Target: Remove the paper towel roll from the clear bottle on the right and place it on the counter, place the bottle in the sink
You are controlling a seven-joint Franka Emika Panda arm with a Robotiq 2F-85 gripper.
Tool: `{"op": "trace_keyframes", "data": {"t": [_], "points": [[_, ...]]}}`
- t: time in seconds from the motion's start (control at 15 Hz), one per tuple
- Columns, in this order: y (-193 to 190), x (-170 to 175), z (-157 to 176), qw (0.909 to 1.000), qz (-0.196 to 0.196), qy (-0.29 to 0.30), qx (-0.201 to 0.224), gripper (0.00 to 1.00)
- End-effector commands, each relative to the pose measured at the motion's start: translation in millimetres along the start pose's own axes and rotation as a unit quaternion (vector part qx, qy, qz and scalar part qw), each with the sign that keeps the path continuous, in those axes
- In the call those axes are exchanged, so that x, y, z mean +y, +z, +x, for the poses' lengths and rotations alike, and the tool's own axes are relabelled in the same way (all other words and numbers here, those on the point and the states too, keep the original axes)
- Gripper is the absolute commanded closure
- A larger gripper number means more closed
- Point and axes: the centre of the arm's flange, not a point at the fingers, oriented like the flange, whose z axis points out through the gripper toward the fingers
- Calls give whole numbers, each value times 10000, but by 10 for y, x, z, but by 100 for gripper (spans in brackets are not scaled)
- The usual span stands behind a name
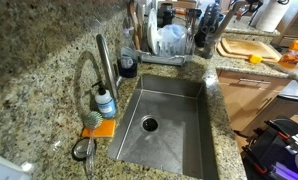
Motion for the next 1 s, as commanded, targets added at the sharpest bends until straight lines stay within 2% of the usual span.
{"op": "trace_keyframes", "data": {"t": [0.0,0.13,0.2,0.33,0.47,0.53,0.6,0.8,0.93], "points": [[-8,12,10,10000,-3,9,9,0],[5,69,124,9999,28,155,-29,0],[47,90,163,9996,162,158,-138,0],[188,120,143,9958,760,269,-441,0],[306,86,72,9927,1073,222,-512,0],[364,79,60,9937,1035,190,-397,0],[243,80,17,9949,898,260,-388,0],[295,86,8,9949,884,250,-413,0],[353,120,79,9968,533,460,-377,0]]}}
